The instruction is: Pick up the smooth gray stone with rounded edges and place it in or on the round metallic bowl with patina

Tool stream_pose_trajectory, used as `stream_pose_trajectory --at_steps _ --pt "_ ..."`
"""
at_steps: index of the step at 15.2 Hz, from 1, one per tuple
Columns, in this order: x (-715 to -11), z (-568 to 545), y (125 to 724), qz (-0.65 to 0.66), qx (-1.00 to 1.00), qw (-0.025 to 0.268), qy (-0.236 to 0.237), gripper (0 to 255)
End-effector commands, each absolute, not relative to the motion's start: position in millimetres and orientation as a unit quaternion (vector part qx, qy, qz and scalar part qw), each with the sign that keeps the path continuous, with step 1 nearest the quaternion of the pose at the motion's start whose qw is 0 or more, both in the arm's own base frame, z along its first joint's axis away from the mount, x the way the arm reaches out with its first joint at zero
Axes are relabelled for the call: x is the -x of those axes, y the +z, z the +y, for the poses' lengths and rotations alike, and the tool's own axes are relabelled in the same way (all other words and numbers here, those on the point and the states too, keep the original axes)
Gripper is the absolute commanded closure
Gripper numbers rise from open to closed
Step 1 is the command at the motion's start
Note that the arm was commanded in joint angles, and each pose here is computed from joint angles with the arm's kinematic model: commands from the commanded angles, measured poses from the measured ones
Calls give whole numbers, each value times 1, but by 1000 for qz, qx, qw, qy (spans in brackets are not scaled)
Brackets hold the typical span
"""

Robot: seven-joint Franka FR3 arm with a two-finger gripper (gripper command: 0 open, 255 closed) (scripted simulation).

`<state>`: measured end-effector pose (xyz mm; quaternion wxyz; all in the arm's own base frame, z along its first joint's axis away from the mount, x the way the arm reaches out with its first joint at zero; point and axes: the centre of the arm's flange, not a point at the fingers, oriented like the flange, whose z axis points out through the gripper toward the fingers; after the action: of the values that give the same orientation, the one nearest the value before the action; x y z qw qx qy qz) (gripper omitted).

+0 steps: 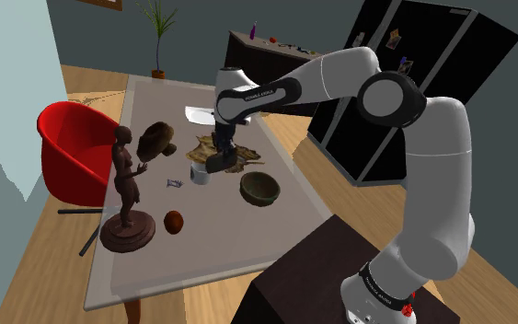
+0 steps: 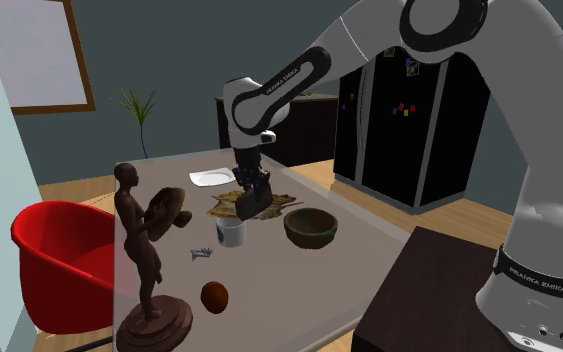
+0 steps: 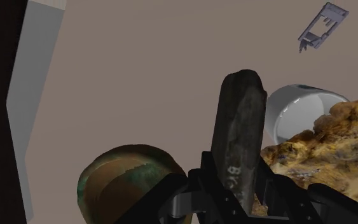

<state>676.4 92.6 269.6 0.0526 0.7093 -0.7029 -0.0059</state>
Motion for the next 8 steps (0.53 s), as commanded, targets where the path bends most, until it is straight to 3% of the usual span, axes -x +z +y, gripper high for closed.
stream_pose_trajectory --at_steps 1,8 --pt "-675 93 282 -703 -709 53 -6 255" --pt "-635 41 293 -703 -709 53 -6 255"
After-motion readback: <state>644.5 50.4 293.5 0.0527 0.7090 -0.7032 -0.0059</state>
